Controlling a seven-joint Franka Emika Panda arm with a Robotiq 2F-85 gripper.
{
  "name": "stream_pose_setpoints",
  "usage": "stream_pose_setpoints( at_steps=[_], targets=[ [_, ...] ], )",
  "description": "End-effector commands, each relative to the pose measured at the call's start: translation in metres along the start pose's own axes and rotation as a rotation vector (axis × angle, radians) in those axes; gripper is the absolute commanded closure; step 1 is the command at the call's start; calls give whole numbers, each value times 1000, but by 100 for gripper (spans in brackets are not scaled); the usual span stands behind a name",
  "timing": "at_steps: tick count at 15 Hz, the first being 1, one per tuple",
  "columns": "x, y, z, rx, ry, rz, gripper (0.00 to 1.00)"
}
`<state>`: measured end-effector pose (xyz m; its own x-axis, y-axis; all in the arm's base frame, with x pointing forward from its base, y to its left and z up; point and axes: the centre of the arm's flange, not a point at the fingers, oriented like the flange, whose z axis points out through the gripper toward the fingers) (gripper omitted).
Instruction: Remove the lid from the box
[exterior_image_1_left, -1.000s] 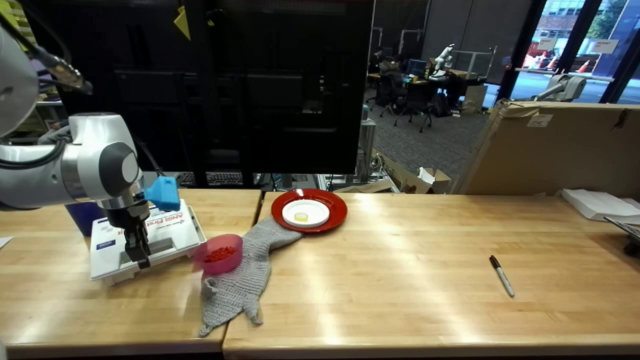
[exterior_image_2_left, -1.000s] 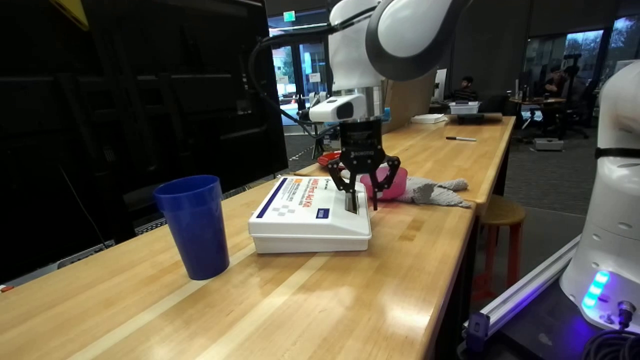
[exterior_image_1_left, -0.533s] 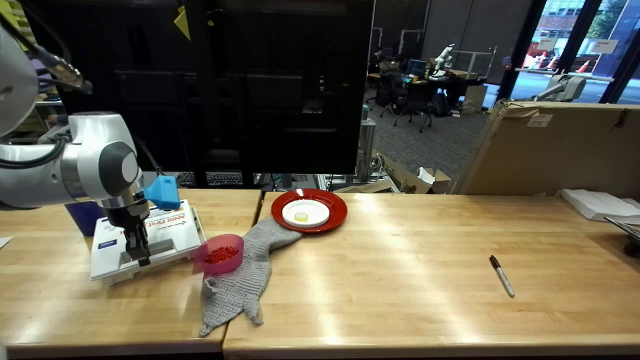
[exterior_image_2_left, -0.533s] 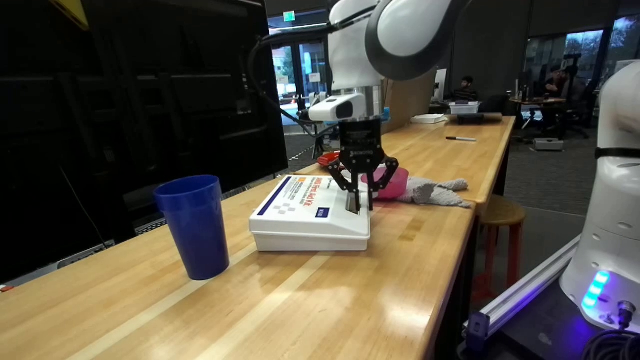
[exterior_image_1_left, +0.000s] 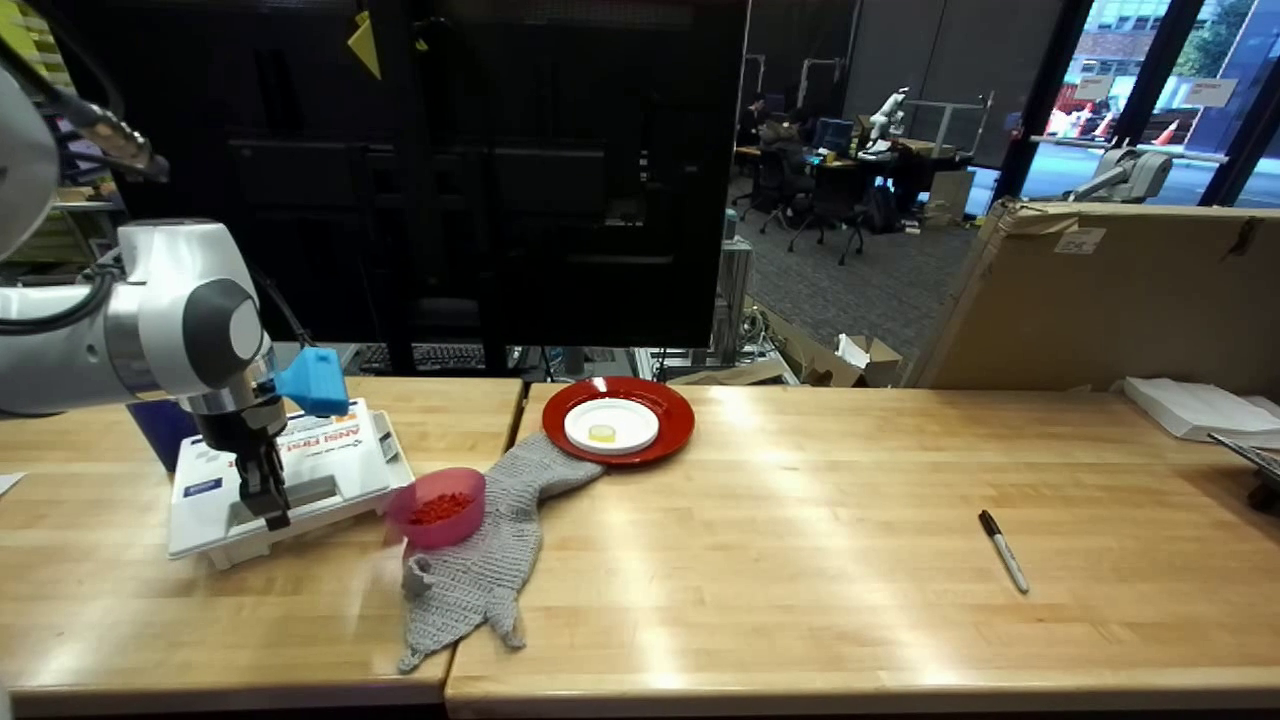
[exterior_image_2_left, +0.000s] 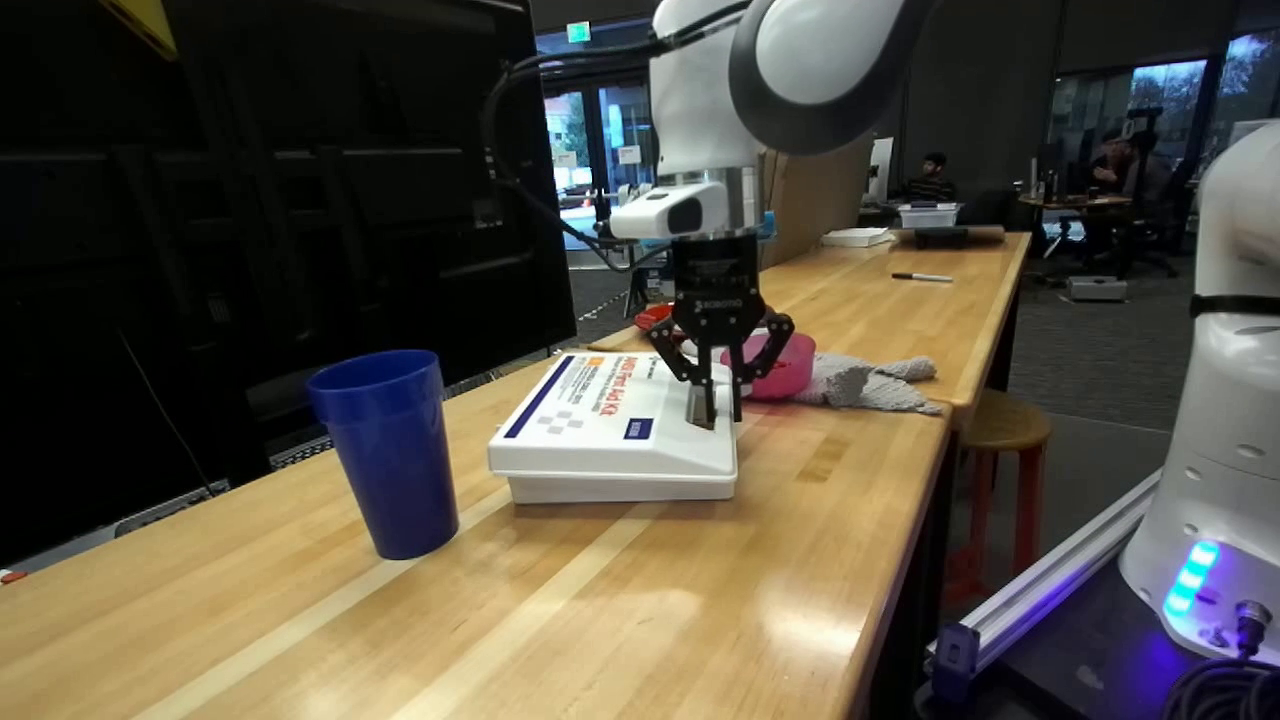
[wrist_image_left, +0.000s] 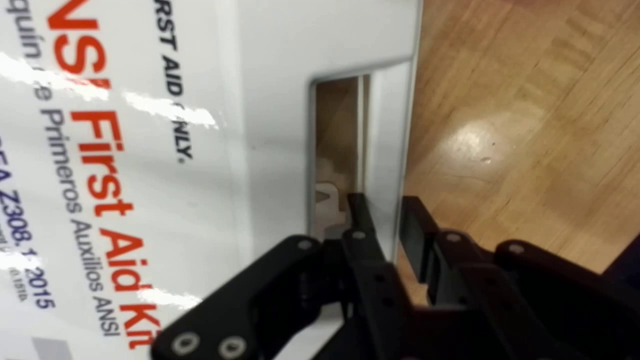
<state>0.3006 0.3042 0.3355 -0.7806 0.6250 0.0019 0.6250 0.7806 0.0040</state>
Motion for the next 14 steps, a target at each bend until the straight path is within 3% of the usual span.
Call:
stream_pose_setpoints(
  at_steps=[1,14],
  targets=[
    [18,4,-18,-24,-17,-46,95],
    [21,6,-19,5,-32,-60,95]
  ],
)
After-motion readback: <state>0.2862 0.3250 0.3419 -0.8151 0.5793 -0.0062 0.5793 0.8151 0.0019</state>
